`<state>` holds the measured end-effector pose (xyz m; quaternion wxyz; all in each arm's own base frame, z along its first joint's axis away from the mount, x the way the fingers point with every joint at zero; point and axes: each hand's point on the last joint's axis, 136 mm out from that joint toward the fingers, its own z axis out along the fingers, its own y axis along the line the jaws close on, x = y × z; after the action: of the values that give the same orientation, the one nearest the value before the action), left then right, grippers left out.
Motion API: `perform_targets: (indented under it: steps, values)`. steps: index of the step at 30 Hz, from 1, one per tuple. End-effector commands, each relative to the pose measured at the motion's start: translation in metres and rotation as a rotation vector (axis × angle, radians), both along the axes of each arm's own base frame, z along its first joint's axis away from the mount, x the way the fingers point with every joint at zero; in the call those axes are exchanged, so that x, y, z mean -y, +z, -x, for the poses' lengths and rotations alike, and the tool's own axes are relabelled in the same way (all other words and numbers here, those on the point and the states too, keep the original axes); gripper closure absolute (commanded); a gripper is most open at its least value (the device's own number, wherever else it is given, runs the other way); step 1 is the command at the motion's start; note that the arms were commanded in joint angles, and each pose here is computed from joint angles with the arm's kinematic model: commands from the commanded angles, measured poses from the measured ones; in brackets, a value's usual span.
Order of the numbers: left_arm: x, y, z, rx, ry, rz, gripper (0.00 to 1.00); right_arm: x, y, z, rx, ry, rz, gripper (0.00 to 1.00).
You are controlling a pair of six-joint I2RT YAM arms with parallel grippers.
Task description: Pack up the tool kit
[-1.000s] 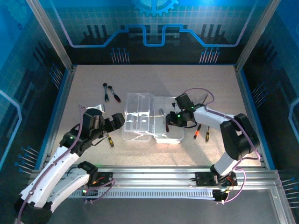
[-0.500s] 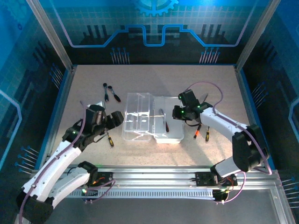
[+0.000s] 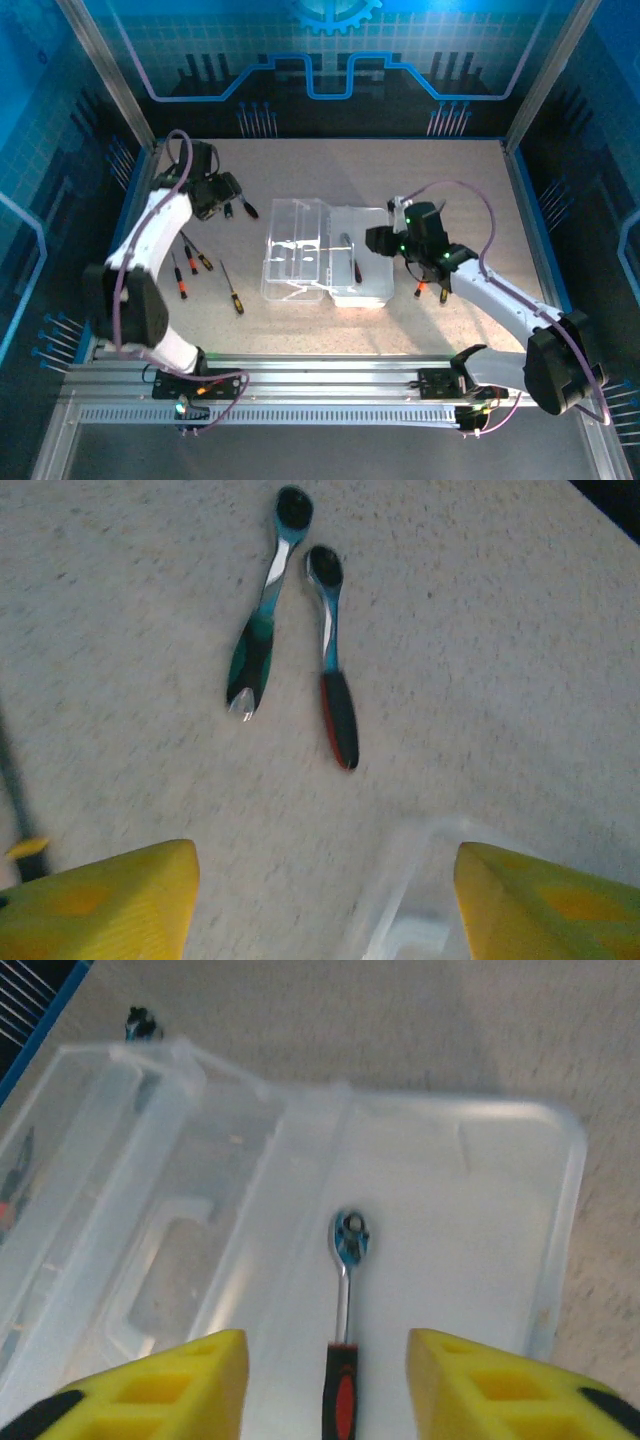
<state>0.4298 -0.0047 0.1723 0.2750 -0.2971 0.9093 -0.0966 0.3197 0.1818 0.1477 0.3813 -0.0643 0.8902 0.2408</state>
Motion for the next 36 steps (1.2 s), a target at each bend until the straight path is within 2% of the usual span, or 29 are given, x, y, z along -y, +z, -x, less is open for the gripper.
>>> perform_targets:
  steps: [1,4,8,14,16,25,30,36]
  values:
    - [-0.009,-0.026,-0.029,-0.123,-0.070,0.032,0.43,-0.006,0.012,0.000,0.086,0.033,-0.095,0.63]
    - [-0.021,-0.054,-0.056,-0.218,-0.105,-0.038,0.49,-0.002,0.007,0.002,0.090,0.014,-0.105,0.67]
    - [-0.025,-0.086,-0.085,-0.273,-0.154,-0.073,0.48,0.000,0.003,0.002,0.085,-0.002,-0.106,0.66]
    - [-0.032,-0.122,-0.100,-0.363,-0.173,-0.111,0.50,-0.005,0.000,0.003,0.063,0.013,-0.132,0.65]
    - [-0.040,-0.128,-0.097,-0.376,-0.147,-0.142,0.56,-0.005,0.000,0.003,0.063,0.014,-0.132,0.65]
    - [-0.043,-0.147,-0.073,-0.400,-0.108,-0.121,0.69,-0.008,0.000,0.004,0.049,0.023,-0.148,0.65]
    - [-0.040,-0.154,-0.048,-0.421,-0.082,-0.097,0.88,-0.008,0.007,0.007,0.063,0.025,-0.161,0.66]
    - [-0.028,-0.154,-0.004,-0.416,-0.024,-0.015,0.92,-0.009,0.017,0.011,0.080,0.032,-0.188,0.67]
